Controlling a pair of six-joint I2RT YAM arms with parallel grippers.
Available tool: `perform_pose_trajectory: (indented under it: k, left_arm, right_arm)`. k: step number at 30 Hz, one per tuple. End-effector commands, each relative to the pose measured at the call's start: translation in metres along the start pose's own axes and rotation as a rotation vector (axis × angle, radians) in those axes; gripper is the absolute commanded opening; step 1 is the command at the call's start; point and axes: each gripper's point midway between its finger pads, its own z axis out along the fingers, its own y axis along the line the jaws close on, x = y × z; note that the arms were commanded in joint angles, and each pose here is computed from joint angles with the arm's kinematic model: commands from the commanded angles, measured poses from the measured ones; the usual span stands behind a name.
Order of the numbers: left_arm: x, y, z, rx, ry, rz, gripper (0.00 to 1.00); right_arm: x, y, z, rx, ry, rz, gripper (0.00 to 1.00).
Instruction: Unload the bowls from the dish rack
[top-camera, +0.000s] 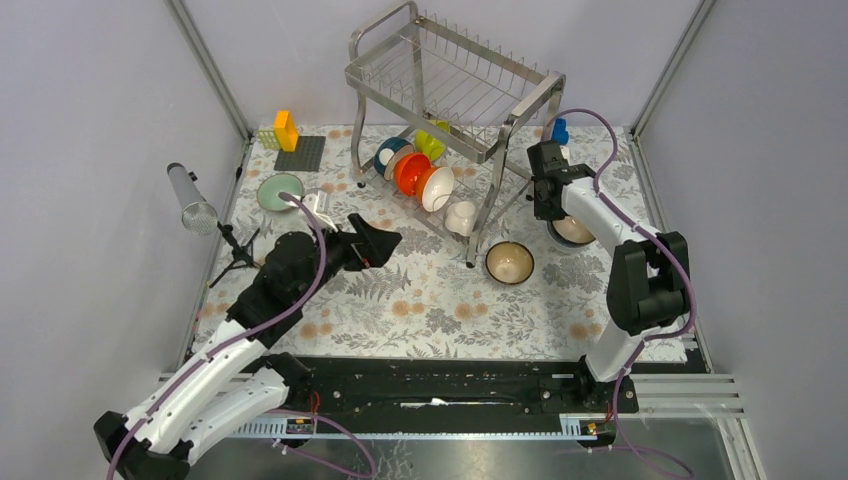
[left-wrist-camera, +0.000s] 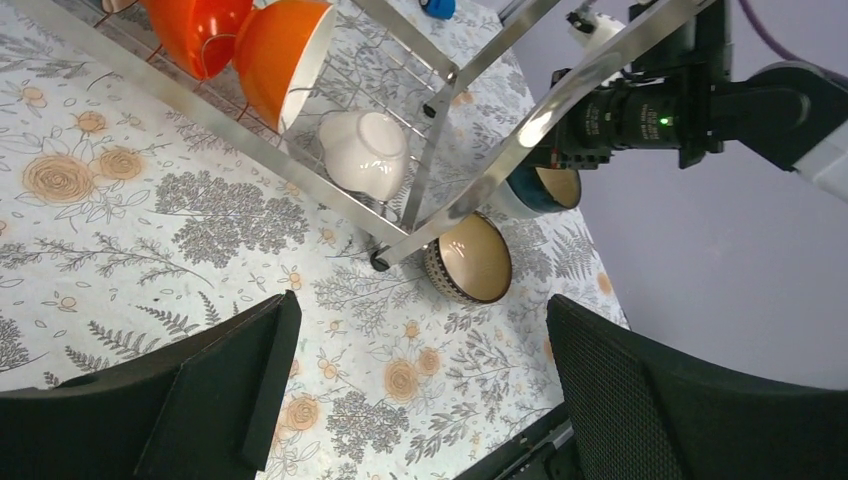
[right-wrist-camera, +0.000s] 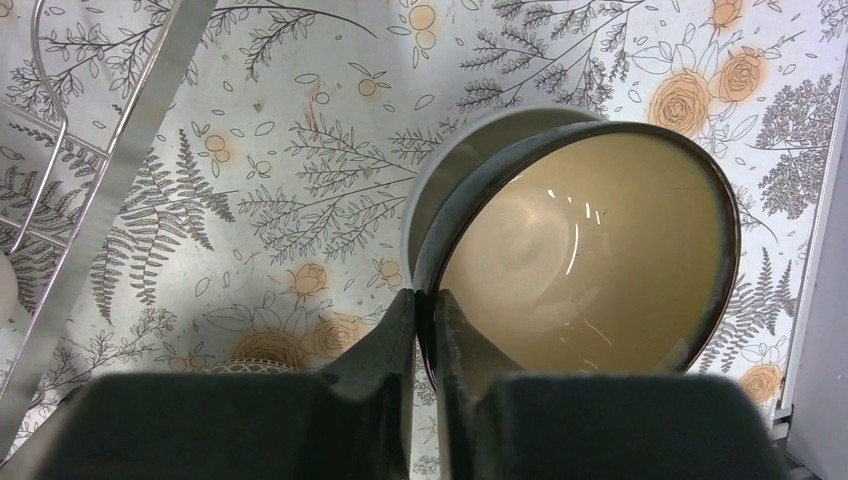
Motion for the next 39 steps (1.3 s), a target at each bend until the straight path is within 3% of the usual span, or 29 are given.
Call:
perform_pose_trajectory:
  k: [1,4,11,16,24,30,39]
  left_arm:
    - [0.002,0.011,0.013,-0.034,-0.027,-0.001,0.99]
    - [0.009,0.020,0.019,-0.064,-0.020,0.001,0.99]
    - [0.019,0.031,0.029,-0.077,-0.021,0.008,0.99]
    - [0.029,0.036,0.037,-0.089,0.008,-0.009,0.99]
    - [0.033,0.010,0.037,0.031,0.041,-0.092,0.99]
    - [0.031,0.021,0.038,-0.070,0.062,-0.132,0.99]
    - [0.043,0.040,0.049,-0.151,0.086,-0.112,0.99]
  right_arm:
    - [-0.014,-0.002,-0.005,-0.001,-0.035,-0.020,0.19]
    - [-0.011,-0.003,-0.005,0.003,-0.024,-0.031,0.30]
    - [-0.019,-0.010,-0.023,-0.003,-0.071,-0.021,0.46]
    - [-0.014,-0.009,-0.019,-0.004,-0.056,-0.035,0.48]
    - [0.003,-0.005,0.002,0.013,-0.001,-0.055,0.36]
    - [0.008,-0.012,0.012,0.070,0.019,-0.067,0.20]
    - [0.009,-0.010,0.016,0.083,0.009,-0.051,0.18]
